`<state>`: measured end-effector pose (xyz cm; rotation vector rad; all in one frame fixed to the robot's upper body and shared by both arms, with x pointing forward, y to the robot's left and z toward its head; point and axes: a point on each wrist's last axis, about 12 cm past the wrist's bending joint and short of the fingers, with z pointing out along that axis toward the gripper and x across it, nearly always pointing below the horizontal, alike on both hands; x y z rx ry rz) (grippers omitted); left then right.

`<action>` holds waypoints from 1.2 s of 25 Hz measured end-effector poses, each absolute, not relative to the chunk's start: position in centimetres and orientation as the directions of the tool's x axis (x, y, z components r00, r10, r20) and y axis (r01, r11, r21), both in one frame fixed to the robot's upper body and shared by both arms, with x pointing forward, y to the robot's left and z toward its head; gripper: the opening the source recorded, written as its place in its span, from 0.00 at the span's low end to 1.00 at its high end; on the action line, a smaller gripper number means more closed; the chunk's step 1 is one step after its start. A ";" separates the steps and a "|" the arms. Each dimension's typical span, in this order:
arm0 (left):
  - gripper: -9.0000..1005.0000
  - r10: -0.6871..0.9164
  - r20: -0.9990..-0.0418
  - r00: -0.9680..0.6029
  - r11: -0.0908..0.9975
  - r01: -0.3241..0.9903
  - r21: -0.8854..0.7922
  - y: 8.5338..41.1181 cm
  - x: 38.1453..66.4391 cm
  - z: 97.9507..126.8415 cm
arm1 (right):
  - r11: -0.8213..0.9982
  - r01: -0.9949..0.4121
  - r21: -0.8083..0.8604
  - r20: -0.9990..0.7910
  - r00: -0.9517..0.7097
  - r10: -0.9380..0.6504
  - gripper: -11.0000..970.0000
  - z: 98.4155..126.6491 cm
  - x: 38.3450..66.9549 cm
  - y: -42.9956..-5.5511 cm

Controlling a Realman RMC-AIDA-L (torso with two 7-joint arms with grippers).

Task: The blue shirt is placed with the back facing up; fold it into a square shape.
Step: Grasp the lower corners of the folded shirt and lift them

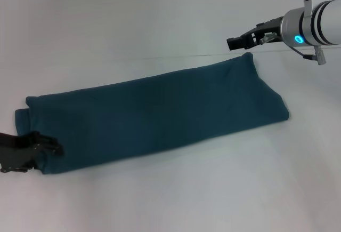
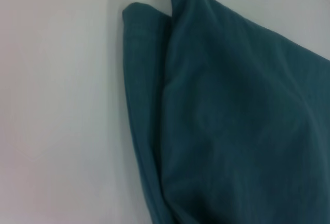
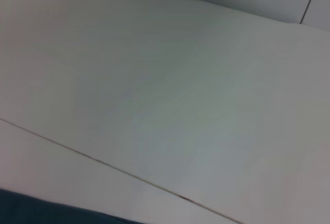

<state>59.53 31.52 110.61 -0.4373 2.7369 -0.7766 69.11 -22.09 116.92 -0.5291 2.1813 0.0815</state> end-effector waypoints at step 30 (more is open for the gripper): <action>0.08 -0.206 -0.267 -0.941 0.854 -0.040 -0.519 31.8 59.5 111.0 | 0.949 -0.314 -0.038 -0.631 -0.728 -0.266 0.96 117.6 65.5 -25.9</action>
